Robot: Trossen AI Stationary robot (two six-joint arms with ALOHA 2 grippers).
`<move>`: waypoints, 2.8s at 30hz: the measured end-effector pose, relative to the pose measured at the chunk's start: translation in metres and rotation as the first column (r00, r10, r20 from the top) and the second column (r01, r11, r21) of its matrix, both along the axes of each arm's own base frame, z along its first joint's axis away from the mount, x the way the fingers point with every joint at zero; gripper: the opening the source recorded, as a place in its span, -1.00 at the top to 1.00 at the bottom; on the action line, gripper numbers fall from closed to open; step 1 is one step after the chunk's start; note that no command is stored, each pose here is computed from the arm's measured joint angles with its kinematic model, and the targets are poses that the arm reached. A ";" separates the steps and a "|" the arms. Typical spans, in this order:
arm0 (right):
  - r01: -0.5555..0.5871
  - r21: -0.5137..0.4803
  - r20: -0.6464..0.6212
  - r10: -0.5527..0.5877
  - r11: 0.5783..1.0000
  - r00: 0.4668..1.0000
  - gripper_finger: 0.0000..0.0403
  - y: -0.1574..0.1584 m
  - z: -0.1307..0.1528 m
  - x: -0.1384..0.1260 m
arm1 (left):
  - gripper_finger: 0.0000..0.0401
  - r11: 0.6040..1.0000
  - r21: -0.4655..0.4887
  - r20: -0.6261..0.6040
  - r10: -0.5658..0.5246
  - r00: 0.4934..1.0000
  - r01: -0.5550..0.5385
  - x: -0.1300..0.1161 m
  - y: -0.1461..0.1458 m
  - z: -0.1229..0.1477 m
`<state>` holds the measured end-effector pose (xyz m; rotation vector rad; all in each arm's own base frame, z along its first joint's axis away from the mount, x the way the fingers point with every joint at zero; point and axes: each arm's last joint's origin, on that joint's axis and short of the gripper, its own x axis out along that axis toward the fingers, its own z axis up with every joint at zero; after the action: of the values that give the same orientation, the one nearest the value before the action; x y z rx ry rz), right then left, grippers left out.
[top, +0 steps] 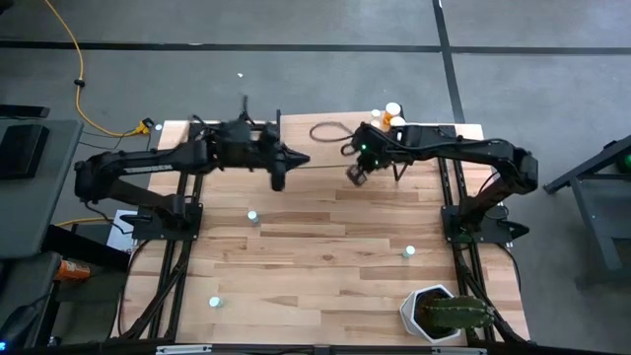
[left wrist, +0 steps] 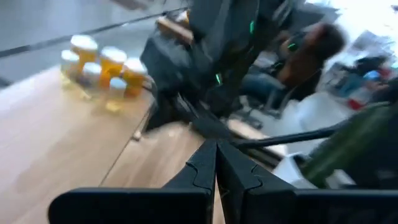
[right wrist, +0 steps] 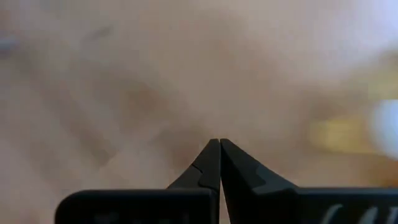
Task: Pick and place medicine bottles onto shelf by color
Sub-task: Put the right green pill bottle on the shelf
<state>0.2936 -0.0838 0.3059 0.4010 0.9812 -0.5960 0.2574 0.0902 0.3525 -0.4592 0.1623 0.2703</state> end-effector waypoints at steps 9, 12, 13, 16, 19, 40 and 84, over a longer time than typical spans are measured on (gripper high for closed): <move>-0.487 0.175 0.077 0.481 0.856 0.873 1.00 0.082 0.020 -0.020 | 1.00 0.993 0.100 0.076 -0.068 0.995 0.060 -0.073 -0.027 0.042; -0.517 0.210 0.077 0.513 0.830 0.855 1.00 0.108 0.015 -0.038 | 1.00 0.990 0.137 0.102 -0.057 0.993 0.043 -0.087 -0.046 0.038; -0.510 0.225 0.077 0.506 0.830 0.859 1.00 0.116 0.012 -0.045 | 1.00 0.989 0.146 0.123 -0.054 0.991 0.036 -0.090 -0.052 0.033; -0.455 0.283 0.089 0.449 0.844 0.889 1.00 0.134 0.004 -0.067 | 1.00 0.987 0.161 0.207 -0.044 0.977 0.011 -0.096 -0.067 0.013; -0.389 0.340 0.113 0.374 0.856 0.921 1.00 0.146 0.000 -0.085 | 1.00 0.983 0.181 0.289 -0.088 0.953 0.036 -0.098 -0.079 -0.005; 0.138 0.445 -0.353 0.031 0.885 0.935 -0.37 0.158 -0.042 -0.103 | 1.00 0.985 0.170 0.297 -0.042 0.954 -0.010 -0.097 -0.085 -0.024; 0.404 0.413 -0.392 -0.241 0.816 0.888 0.16 0.166 -0.121 -0.116 | 1.00 0.989 0.143 0.304 -0.019 0.952 -0.026 -0.097 -0.084 -0.024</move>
<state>0.1781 0.0818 0.1845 0.9624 1.4002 -0.7404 0.1604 0.0058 0.3287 -0.3509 -0.1602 0.2097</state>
